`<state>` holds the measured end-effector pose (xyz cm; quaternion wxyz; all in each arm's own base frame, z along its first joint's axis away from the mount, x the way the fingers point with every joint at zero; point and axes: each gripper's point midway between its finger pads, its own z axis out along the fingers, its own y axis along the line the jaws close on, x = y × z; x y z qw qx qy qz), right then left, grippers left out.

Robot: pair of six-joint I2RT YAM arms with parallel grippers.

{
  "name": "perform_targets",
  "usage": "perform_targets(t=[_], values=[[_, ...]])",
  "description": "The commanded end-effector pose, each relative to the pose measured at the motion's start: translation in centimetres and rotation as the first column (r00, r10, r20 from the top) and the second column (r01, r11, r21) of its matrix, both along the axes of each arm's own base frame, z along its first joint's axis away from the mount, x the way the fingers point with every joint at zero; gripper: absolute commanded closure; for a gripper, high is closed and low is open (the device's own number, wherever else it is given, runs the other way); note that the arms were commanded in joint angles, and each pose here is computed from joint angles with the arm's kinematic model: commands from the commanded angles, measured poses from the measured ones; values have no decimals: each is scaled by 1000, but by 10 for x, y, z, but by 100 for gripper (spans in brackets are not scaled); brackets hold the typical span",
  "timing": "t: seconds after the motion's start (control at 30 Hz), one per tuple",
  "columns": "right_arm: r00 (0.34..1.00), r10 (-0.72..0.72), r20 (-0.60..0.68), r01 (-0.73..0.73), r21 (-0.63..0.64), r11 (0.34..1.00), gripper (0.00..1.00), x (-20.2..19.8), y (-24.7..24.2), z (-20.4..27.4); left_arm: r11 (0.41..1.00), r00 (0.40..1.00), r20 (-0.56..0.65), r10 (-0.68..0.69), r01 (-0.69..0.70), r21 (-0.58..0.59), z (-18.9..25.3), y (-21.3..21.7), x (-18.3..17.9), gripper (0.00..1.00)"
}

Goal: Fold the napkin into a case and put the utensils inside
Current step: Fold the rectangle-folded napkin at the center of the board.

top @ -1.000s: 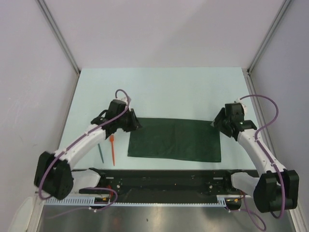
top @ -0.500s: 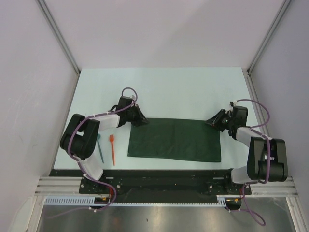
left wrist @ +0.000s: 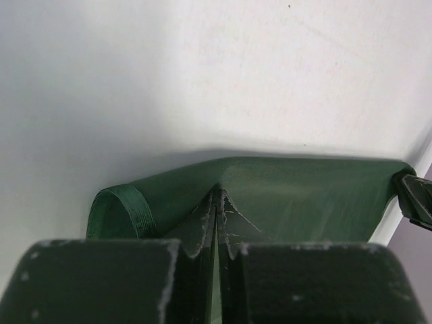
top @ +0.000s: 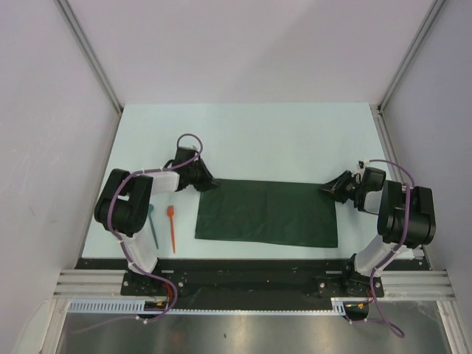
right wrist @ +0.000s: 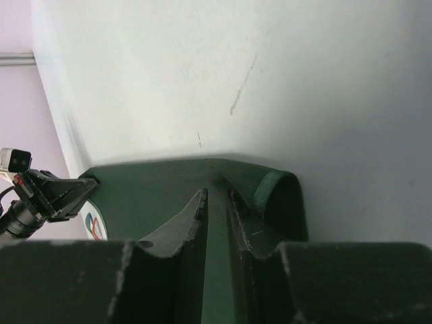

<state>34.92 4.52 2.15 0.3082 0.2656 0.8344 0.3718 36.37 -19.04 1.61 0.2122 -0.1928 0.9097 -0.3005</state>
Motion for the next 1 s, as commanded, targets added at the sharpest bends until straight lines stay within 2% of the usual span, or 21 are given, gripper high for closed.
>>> perform_targets(t=[0.0, 0.23, 0.4, 0.67, 0.97], values=[[997, 12, 80, -10, -21, 1000, 78, 17, -4, 18, 997, 1000, 4, 4, -4, 75, 4, 9, 6, 95], [987, 64, 145, -64, -4, 998, 78, 11, 19, 55, 997, 997, 60, -46, 49, -53, 39, -11, 11, 92], [980, 92, 177, -96, 15, 995, 78, 13, 32, 68, 999, 1000, 27, 0, 1, -33, 25, -1, 18, 93], [991, 57, 119, -61, 37, 997, 79, 18, 12, 36, 996, 996, 4, 84, -84, 9, 11, 34, 26, 94], [998, 29, 62, -31, 29, 999, 82, 27, -2, 7, 983, 989, -39, 143, -138, 118, -9, 73, 31, 94]])
